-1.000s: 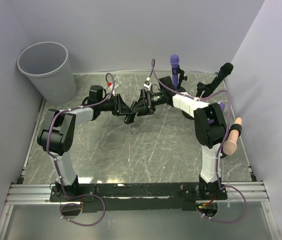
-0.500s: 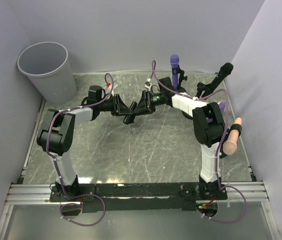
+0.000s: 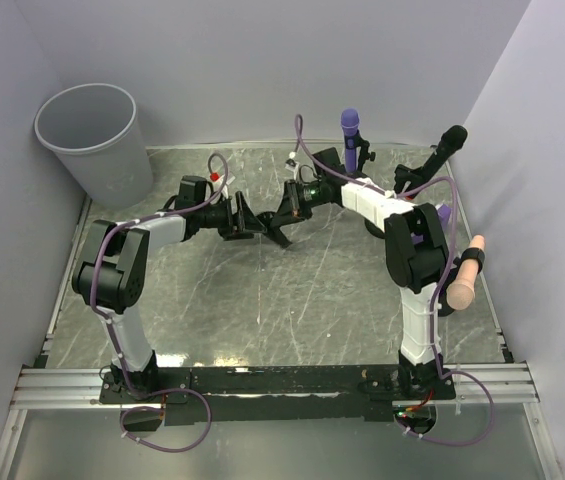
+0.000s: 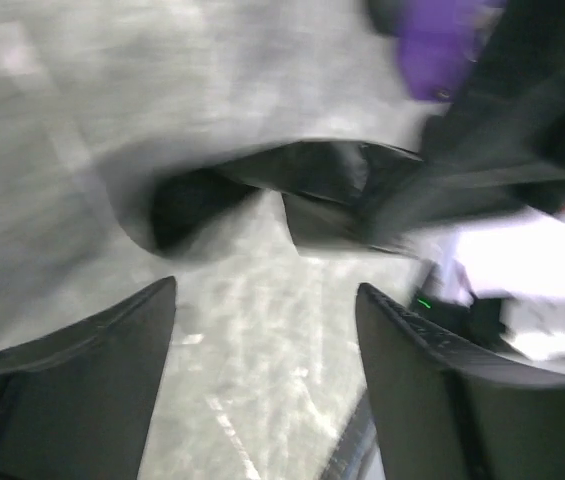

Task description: Put the trash bags into the trash bin

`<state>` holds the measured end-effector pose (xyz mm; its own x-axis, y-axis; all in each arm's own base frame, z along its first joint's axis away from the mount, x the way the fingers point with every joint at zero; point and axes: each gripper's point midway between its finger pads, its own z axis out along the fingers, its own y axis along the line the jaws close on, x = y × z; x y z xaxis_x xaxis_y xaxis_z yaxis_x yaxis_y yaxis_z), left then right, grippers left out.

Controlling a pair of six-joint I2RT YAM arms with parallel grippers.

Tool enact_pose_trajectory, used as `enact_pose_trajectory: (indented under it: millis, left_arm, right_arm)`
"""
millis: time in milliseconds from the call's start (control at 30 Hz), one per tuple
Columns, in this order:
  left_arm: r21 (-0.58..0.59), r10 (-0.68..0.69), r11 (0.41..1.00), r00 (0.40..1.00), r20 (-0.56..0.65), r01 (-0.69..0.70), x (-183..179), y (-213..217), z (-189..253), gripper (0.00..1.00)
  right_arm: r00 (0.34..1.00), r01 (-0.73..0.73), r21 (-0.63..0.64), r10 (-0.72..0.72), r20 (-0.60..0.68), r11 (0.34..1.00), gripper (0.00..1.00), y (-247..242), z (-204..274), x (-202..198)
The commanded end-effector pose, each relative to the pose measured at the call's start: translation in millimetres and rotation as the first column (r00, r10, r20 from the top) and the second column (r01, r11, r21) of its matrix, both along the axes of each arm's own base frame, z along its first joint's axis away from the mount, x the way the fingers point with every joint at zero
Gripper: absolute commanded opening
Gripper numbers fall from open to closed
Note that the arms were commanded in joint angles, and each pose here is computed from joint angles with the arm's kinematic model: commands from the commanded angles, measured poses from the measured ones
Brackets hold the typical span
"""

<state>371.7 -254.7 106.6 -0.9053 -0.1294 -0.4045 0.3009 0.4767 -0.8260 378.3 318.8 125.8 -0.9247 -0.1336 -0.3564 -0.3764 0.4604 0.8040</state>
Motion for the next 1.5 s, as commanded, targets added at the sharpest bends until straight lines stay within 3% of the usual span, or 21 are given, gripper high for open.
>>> enact_pose_trajectory:
  millis: [0, 100, 300, 500, 700, 1000, 1467]
  left_arm:
    - [0.195, 0.129, 0.971, 0.990, 0.058, -0.138, 21, 25, -20, 0.77]
    - [0.243, 0.161, 0.954, 0.984, 0.069, -0.174, 25, 32, -31, 0.77]
    - [0.365, 0.243, 0.898, 0.969, 0.054, -0.246, 30, 52, -54, 0.77]
    - [0.370, 0.249, 0.892, 0.965, 0.078, -0.260, 36, 53, -50, 0.74]
    - [0.326, 0.187, 0.924, 0.980, 0.075, -0.201, 41, 40, -46, 0.69]
    - [0.331, 0.179, 0.924, 0.981, 0.068, -0.192, 43, 38, -51, 0.68]
    - [0.338, 0.172, 0.925, 0.984, 0.040, -0.175, 50, 35, -63, 0.63]
  right_arm:
    - [0.970, -0.131, -0.119, 0.152, 0.190, 0.984, 0.00, -8, 16, -14]
    - [0.966, -0.146, -0.144, 0.172, 0.194, 0.979, 0.00, -15, 24, -24]
    - [0.902, -0.166, -0.197, 0.229, 0.366, 0.966, 0.00, -33, 68, -31]
    - [0.852, -0.149, -0.178, 0.218, 0.476, 0.973, 0.00, -45, 109, -34]
    - [0.809, -0.145, -0.177, 0.220, 0.545, 0.973, 0.00, -48, 133, -39]
    - [0.658, -0.190, -0.205, 0.279, 0.699, 0.960, 0.00, -59, 211, -52]
    - [0.517, -0.085, -0.206, 0.220, 0.828, 0.975, 0.00, -80, 288, -66]
